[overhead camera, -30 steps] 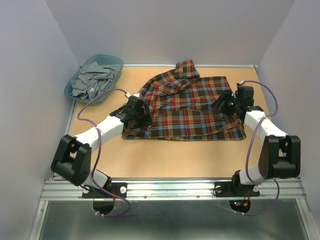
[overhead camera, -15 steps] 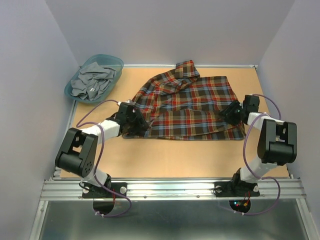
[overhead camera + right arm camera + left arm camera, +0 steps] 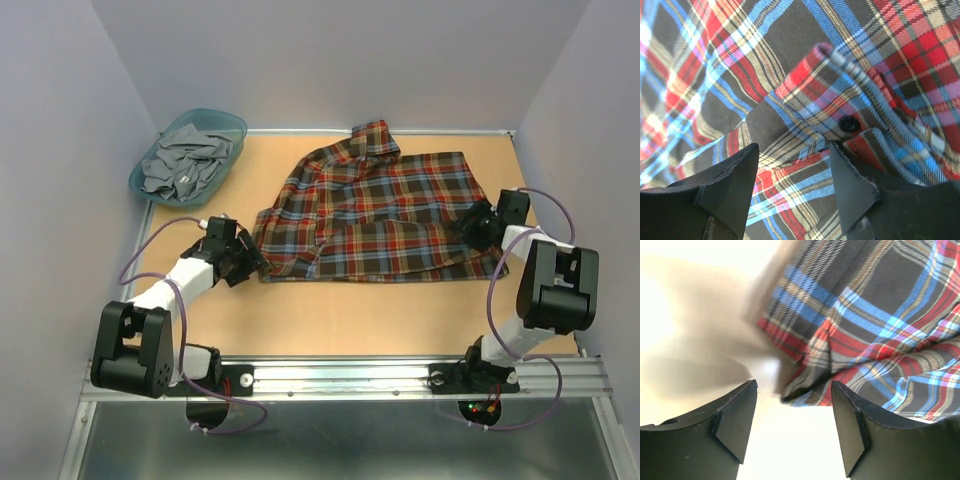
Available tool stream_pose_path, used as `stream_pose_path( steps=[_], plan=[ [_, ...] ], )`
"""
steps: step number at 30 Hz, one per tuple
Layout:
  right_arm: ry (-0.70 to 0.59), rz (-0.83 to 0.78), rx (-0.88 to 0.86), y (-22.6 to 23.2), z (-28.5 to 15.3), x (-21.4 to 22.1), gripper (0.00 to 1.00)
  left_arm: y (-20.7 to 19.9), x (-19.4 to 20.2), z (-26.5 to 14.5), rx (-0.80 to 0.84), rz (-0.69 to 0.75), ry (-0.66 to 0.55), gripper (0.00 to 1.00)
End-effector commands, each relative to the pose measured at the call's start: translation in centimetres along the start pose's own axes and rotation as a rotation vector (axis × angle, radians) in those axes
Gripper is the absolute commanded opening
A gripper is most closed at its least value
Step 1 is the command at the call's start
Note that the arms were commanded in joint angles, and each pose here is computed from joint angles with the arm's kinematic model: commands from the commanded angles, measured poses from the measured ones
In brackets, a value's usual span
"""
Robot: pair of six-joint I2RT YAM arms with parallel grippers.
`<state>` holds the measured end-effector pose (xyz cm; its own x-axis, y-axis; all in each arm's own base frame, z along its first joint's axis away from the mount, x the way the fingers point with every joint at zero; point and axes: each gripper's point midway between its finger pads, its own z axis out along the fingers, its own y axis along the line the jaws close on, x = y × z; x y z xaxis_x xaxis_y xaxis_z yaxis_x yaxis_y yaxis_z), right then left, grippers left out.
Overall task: Fold and stack the long sleeve shirts
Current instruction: Fold the shirt
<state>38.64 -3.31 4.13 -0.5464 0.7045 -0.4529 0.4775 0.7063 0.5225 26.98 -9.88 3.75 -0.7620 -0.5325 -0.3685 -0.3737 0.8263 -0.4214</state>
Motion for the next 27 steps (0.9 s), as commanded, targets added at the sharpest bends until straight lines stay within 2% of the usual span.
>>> stream_pose_path(
  steps=[1, 4, 11, 16, 18, 27],
  plan=[
    [-0.08, -0.158, -0.019, 3.7, -2.3, -2.4, 0.65, -1.8, -2.4, -2.3, 0.029, 0.054, -0.056, 0.72],
    [-0.086, -0.265, -0.039, 7.0, -3.4, -1.3, 0.66, -3.9, -4.7, -3.5, 0.072, 0.085, -0.114, 0.73],
    [-0.01, -0.516, -0.086, 14.2, -3.3, 6.5, 0.71, -7.1, -7.8, -2.3, 0.075, 0.176, -0.155, 0.78],
    [0.06, -0.611, -0.043, 14.3, -1.5, 10.6, 0.73, -8.5, -8.0, 0.4, 0.043, 0.223, -0.141, 0.8],
    [0.087, -0.643, -0.034, 14.2, -1.0, 12.2, 0.73, -8.2, -6.8, 2.1, 0.014, 0.24, -0.091, 0.81],
    [0.3, -0.751, 0.051, 10.6, -1.6, 19.6, 0.73, -2.7, -2.9, 4.1, -0.148, 0.177, 0.001, 0.81]
  ],
)
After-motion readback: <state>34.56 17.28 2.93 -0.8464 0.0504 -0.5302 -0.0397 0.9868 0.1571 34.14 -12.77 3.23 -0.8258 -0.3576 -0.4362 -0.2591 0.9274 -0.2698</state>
